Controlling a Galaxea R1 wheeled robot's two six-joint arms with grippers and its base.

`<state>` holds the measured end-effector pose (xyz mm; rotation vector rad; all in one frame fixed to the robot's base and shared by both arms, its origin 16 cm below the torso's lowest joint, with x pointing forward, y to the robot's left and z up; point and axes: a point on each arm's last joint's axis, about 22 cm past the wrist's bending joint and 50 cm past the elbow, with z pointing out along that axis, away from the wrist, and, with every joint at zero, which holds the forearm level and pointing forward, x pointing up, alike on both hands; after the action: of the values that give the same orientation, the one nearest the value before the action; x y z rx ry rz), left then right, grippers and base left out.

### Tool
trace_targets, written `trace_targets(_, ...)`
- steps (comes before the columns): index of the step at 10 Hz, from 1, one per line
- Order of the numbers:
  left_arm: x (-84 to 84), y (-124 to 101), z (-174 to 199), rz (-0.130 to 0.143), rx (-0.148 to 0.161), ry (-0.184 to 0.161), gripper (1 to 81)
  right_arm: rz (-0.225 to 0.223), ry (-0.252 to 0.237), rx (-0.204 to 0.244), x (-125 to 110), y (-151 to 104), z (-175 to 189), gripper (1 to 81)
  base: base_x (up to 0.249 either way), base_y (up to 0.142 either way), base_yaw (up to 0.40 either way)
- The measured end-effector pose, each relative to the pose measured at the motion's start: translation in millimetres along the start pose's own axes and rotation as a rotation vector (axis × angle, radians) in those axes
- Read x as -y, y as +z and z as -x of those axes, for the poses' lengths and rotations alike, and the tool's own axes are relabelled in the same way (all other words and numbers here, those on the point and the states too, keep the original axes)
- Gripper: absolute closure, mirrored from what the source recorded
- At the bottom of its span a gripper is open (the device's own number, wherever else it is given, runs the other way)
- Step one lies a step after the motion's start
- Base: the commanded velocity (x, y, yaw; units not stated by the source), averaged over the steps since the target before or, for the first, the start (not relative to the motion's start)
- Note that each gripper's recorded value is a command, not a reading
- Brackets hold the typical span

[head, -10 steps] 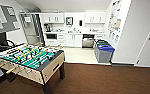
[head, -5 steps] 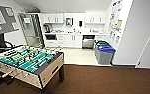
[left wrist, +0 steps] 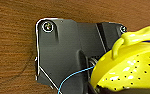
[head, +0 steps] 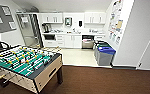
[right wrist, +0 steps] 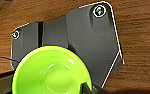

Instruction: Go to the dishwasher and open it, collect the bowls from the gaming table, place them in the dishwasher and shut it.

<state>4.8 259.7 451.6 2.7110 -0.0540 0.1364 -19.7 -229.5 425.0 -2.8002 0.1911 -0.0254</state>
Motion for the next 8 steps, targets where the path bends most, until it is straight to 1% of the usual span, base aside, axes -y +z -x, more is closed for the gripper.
trace_targets(5, 0.4, -0.2, -0.1, 0.000, 0.000, 0.000, 81.1, -0.001, 0.001, 0.003, 0.9, 0.3, 2.0, 81.1, 0.144, -0.072, 0.000)
trace_targets(8, -1.1, 0.4, -0.3, 0.002, -0.002, 0.000, 81.1, 0.006, -0.001, -0.001, -3.0, -0.6, -0.8, 81.1, 0.145, 0.000, 0.000)
